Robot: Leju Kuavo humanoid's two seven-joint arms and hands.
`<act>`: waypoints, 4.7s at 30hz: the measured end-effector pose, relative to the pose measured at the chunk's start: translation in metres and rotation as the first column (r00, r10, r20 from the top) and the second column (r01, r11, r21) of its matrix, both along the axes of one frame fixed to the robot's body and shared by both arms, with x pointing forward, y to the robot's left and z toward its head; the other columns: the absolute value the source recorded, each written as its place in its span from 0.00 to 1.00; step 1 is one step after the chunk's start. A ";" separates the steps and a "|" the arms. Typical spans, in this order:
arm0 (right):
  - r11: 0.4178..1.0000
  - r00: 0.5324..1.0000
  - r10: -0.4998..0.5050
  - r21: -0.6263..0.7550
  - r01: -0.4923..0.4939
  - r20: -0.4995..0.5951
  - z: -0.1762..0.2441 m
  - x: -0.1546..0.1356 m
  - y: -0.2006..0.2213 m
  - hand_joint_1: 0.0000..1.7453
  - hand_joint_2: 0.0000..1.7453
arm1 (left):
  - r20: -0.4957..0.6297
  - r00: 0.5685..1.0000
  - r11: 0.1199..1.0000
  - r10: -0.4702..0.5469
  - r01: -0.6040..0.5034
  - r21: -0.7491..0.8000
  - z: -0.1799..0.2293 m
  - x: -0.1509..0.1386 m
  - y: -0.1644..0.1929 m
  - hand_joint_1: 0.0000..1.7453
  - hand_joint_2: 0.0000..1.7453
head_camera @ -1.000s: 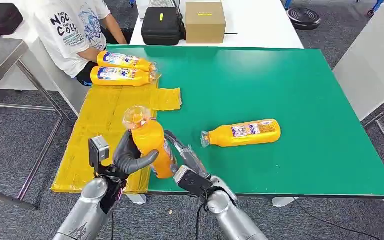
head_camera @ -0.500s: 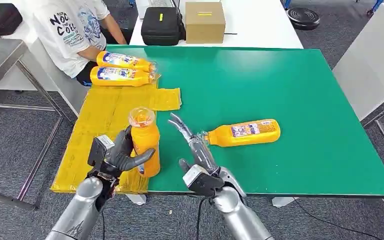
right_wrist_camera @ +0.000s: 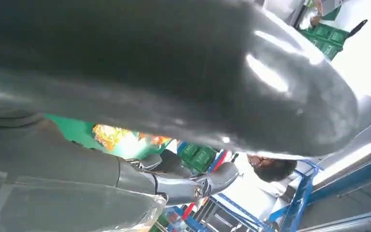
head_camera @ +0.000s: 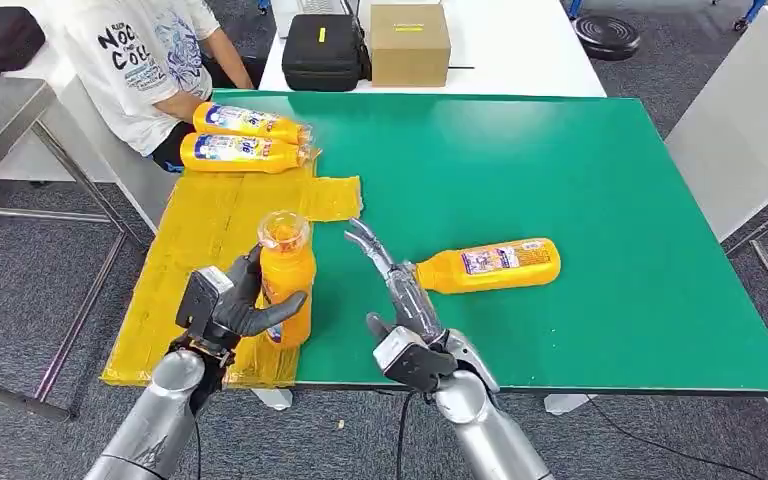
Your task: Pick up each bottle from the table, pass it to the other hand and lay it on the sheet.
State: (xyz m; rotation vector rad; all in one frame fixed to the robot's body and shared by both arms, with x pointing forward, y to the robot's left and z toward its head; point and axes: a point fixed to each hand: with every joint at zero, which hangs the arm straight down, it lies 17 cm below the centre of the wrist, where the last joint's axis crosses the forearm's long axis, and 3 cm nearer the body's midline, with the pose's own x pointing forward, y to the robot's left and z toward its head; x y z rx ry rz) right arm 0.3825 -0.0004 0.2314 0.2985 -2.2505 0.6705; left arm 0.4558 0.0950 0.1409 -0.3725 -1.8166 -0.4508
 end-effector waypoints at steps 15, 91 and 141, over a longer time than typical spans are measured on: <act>0.989 0.987 -0.151 -0.006 0.151 -0.046 -0.023 0.016 -0.051 0.00 1.00 | 0.496 0.821 0.849 0.283 -0.455 0.269 0.086 0.031 0.067 1.00 1.00; 0.976 0.968 -0.216 -0.030 0.214 -0.128 -0.071 -0.016 -0.092 0.00 1.00 | -0.066 0.971 0.140 -0.228 0.100 0.985 -0.140 0.047 0.161 0.88 1.00; 0.974 0.963 -0.224 -0.012 0.225 -0.148 -0.074 -0.011 -0.097 0.00 1.00 | -0.069 0.964 0.108 -0.257 0.100 0.989 -0.143 0.042 0.169 0.00 1.00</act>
